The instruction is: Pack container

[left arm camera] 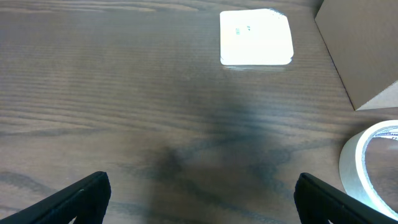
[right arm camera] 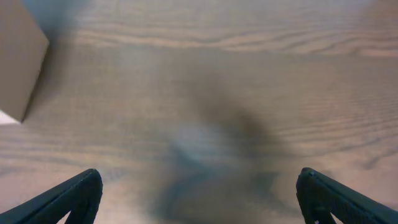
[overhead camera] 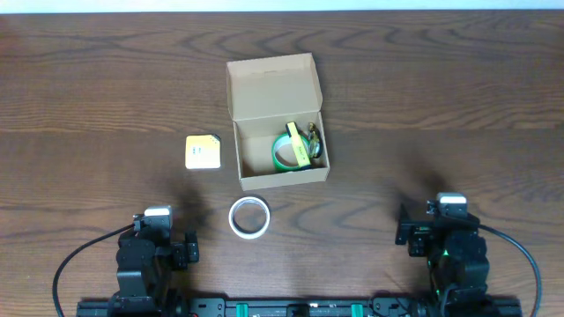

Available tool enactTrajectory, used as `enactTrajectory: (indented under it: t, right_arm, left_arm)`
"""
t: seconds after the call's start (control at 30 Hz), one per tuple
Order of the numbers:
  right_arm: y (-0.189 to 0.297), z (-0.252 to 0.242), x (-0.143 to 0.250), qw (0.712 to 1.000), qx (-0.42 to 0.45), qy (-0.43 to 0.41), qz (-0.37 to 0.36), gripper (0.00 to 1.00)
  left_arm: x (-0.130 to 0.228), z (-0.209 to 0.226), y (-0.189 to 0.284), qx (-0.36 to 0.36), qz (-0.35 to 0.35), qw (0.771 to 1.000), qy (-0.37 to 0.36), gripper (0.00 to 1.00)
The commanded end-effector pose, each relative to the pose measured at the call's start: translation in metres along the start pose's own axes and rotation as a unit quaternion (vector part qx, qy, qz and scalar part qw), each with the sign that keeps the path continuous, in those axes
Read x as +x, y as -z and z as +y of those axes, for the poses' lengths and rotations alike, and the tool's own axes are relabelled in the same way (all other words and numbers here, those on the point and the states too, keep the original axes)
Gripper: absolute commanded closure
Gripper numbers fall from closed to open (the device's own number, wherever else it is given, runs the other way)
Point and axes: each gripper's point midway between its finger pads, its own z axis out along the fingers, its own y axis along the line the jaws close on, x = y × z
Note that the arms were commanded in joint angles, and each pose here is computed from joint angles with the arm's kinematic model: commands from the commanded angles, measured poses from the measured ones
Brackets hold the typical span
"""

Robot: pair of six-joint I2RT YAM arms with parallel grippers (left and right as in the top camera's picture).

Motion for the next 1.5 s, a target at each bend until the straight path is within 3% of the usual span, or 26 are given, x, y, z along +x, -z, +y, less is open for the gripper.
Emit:
enactTrajectory:
  t: [0.0,0.67,0.8,0.9,1.0,1.3,1.47]
  right_arm:
    - [-0.007,0.0,0.013,1.0,-0.001,0.008,0.012,0.01]
    - [-0.01,0.001,0.023,1.0,-0.002,0.01,0.026,0.01]
    - [-0.01,0.001,0.023,1.0,-0.003,0.01,0.026,0.01]
    - [-0.01,0.001,0.023,1.0,-0.003,0.01,0.026,0.01]
    - [-0.01,0.001,0.023,1.0,-0.002,0.01,0.026,0.01]
    - [-0.01,0.001,0.023,1.0,-0.003,0.01,0.026,0.01]
    - [-0.01,0.001,0.023,1.0,-0.003,0.01,0.026,0.01]
  left_arm:
    - [0.021,0.005,-0.002,-0.015,0.039,0.999,-0.014,0.05]
    - [0.02,0.003,-0.002,-0.009,0.038,0.999,-0.011,0.05]
    - [-0.016,-0.003,0.001,0.011,-0.033,0.997,0.07,0.05]
    - [-0.045,-0.013,0.013,0.046,-0.074,0.994,0.071,0.05]
    - [-0.063,-0.017,0.023,0.06,-0.07,0.993,0.07,0.04]
    - [-0.139,-0.021,0.032,0.07,0.106,0.99,0.058,0.05]
    - [-0.17,-0.03,0.023,0.087,0.279,0.954,0.064,0.05]
